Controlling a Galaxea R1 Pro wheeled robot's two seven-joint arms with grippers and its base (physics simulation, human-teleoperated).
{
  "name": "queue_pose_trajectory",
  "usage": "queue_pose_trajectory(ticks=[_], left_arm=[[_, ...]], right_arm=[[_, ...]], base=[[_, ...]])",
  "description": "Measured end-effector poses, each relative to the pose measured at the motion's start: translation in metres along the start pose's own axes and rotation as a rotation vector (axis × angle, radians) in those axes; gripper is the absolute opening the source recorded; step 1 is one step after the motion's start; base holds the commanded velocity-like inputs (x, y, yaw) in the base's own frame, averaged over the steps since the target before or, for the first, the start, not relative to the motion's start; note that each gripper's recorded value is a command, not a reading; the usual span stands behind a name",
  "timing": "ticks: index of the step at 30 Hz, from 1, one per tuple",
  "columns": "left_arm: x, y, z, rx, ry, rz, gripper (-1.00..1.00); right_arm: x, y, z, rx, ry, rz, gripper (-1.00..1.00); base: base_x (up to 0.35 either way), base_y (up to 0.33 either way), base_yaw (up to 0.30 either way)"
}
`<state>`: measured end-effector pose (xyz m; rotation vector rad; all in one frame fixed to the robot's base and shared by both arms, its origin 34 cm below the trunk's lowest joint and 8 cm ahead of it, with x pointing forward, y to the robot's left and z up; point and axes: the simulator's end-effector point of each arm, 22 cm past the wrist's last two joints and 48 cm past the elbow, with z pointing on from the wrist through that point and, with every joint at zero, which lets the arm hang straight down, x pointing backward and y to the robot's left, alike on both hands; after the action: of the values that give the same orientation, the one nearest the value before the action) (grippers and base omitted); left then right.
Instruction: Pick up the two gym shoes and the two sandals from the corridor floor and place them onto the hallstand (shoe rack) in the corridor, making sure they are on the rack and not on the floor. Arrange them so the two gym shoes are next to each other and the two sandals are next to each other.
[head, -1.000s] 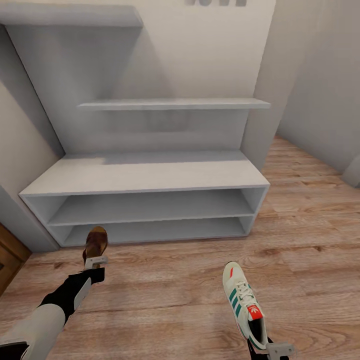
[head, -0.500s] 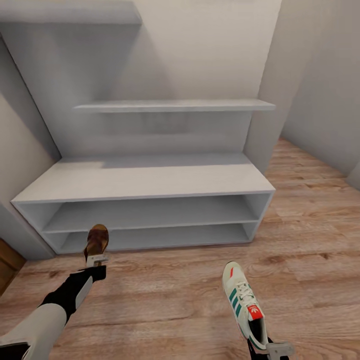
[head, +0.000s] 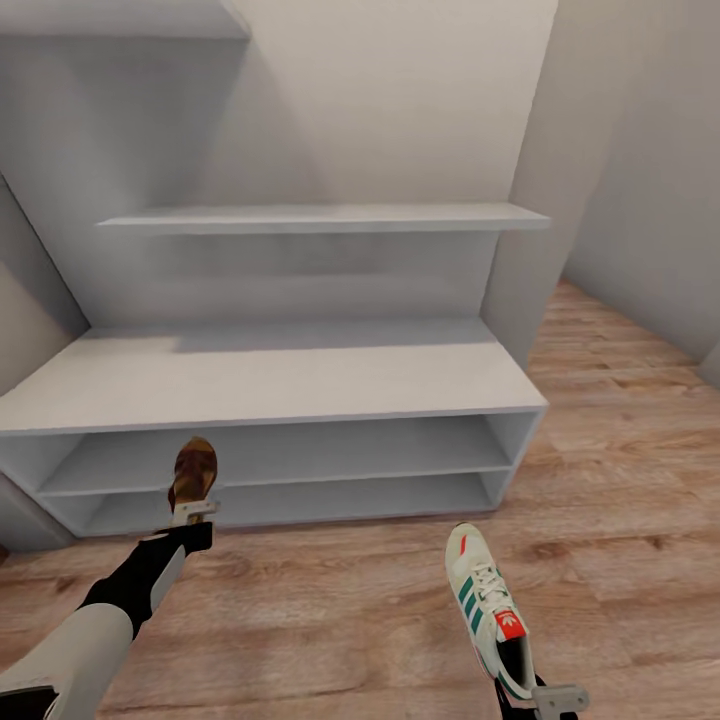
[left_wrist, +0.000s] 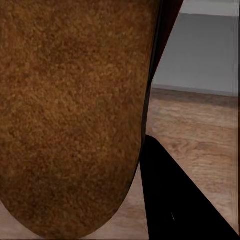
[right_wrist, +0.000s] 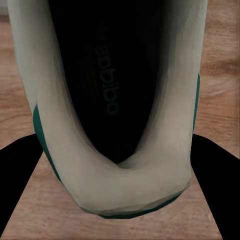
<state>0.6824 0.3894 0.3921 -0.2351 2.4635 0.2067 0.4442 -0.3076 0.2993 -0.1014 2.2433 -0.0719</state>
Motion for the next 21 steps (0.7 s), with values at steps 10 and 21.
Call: queue_pose_trajectory(ticks=[10,21], left_arm=[[0.0018,-0.0001,0.0003,0.001,0.01,0.001,-1.0],[0.0013,0.0013,0.0,-0.002,0.01,-0.001,-1.0]], right_arm=[[0.0002,0.0,0.0002,0.0,0.001,0.0,-1.0],[0.0,-0.0004,0.0,0.0,0.0,-0.001,-1.0]], base=[[0.119,-0.013,0.0],[0.289,0.0,0.0]])
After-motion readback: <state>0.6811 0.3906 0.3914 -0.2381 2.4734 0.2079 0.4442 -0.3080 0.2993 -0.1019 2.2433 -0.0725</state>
